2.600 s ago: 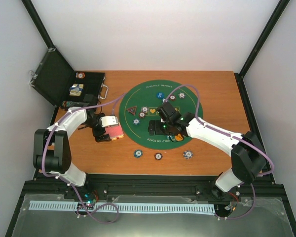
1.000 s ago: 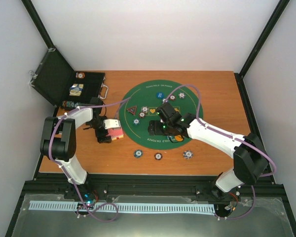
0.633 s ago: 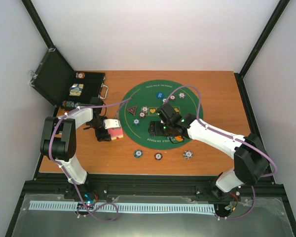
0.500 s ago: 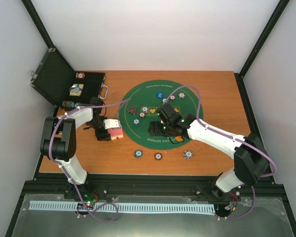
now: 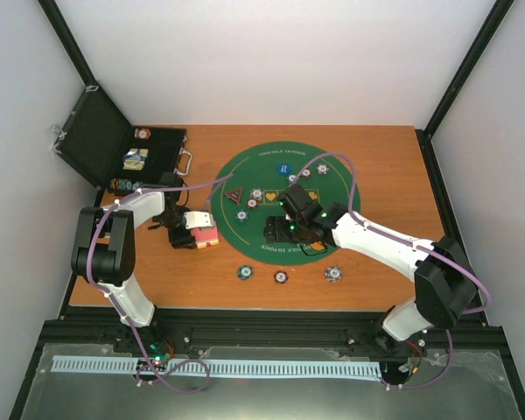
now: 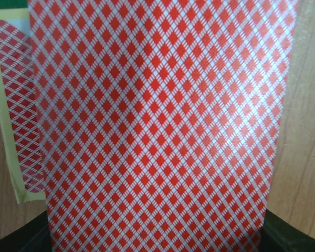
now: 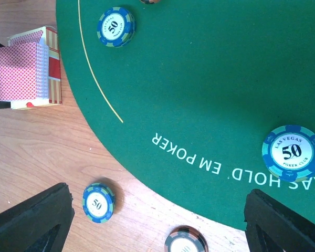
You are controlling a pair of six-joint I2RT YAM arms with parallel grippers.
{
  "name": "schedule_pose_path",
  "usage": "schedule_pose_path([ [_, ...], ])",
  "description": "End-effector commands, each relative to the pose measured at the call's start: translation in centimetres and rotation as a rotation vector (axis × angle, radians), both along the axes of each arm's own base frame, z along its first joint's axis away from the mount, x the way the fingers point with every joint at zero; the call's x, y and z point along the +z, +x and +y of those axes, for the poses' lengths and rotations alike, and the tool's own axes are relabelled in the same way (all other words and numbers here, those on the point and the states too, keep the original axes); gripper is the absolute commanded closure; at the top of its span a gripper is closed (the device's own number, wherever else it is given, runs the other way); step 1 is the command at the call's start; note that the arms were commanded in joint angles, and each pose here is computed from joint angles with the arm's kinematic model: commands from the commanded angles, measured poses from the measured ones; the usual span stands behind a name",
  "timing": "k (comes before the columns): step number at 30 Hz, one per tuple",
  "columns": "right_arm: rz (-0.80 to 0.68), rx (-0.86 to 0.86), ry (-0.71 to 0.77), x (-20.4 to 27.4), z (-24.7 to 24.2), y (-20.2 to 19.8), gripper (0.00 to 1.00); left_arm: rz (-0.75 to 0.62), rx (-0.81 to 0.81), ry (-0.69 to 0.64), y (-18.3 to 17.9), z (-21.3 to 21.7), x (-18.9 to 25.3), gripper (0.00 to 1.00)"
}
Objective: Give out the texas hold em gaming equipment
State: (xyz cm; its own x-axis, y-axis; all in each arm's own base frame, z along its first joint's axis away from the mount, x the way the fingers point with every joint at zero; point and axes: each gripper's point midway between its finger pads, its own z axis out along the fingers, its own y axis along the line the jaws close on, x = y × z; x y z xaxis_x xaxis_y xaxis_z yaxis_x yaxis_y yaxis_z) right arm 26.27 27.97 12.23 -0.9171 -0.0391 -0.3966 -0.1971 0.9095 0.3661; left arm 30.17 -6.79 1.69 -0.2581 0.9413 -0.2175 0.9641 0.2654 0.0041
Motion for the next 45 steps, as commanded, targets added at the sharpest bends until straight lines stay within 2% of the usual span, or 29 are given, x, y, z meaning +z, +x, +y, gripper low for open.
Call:
schedule_pose_path([
  [1,-0.006,0.007,0.028,0.6,0.4,-0.4,0.12,0.041,-0.041,-0.005,-1.4,-0.3,-0.3,0.51],
  [3,0.001,0.010,0.045,0.5,0.7,-0.5,0.11,0.044,-0.040,-0.007,-1.5,-0.3,-0.4,0.58],
  [8,0.022,0.023,0.097,0.4,2.0,-0.5,0.11,0.041,-0.036,-0.019,-1.7,-0.5,-0.3,0.88],
  [12,0.034,0.035,0.120,0.4,2.8,-0.4,0.11,0.031,-0.031,-0.029,-1.6,-0.7,0.1,0.98],
  [26,0.052,0.036,0.135,-0.5,3.0,-0.6,0.12,-0.004,-0.024,-0.105,-0.9,-1.9,3.1,0.99],
  [34,0.065,0.043,0.193,-0.2,4.0,-0.7,0.12,-0.081,-0.039,-0.124,-0.2,-2.2,6.2,0.99],
  [38,0.084,0.071,0.306,0.8,5.8,-0.9,0.11,-0.104,-0.058,-0.153,-0.7,-2.6,8.1,0.99],
  [45,0.137,0.141,0.635,4.0,10.1,-1.6,0.12,-0.111,-0.100,-0.165,-2.9,-3.6,10.0,0.99],
])
